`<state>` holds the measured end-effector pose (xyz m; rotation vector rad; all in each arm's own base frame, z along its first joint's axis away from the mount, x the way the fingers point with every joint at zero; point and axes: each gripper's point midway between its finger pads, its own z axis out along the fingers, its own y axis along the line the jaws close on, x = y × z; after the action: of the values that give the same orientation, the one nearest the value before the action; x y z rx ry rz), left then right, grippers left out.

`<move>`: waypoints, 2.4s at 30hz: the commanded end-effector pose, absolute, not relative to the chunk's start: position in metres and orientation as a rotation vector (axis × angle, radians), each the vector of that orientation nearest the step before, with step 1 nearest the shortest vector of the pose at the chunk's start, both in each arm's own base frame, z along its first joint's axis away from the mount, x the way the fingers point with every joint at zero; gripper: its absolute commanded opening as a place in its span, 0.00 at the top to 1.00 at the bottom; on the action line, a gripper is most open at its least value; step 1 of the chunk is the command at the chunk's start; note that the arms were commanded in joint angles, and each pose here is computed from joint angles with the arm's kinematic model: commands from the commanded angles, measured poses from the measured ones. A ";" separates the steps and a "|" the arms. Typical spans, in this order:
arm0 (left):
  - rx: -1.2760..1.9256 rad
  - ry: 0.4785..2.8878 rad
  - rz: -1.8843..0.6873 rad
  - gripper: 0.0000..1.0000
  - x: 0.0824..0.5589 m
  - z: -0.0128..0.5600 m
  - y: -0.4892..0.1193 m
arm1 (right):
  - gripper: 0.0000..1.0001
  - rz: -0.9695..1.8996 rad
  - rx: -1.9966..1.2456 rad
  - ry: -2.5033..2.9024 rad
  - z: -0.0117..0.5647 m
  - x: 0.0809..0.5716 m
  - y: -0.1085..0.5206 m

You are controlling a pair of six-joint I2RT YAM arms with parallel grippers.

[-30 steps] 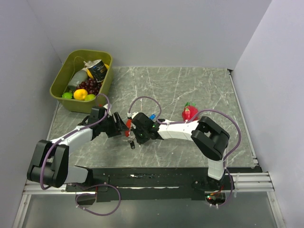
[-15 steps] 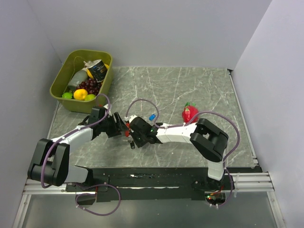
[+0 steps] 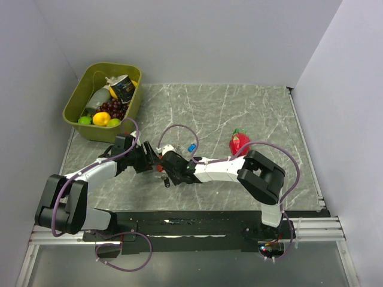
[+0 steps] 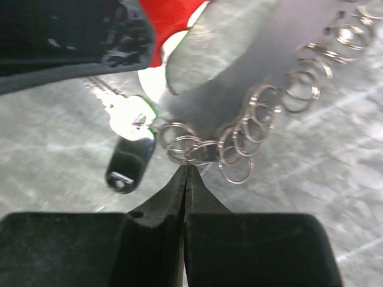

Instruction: Put the keys on the keyring

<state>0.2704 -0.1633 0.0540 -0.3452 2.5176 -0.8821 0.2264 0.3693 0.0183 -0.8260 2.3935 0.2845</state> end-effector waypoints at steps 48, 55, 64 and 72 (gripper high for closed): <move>-0.344 2.663 -0.580 0.99 0.309 -0.026 -0.185 | 1.00 0.378 -0.783 2.360 0.035 0.248 0.396; -0.331 2.690 -0.588 0.99 0.302 -0.032 -0.187 | 1.00 0.441 -0.797 2.311 0.043 0.242 0.398; -0.313 2.678 -0.609 0.99 0.305 -0.032 -0.191 | 1.00 0.470 -0.870 2.289 0.039 0.227 0.409; -0.309 2.686 -0.626 0.99 0.303 -0.033 -0.193 | 1.00 0.398 -0.837 2.272 0.040 0.235 0.408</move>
<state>0.3451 -0.2152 0.0196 -0.2677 2.4777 -0.7860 0.2235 0.4042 0.0268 -0.8771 2.3231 0.4334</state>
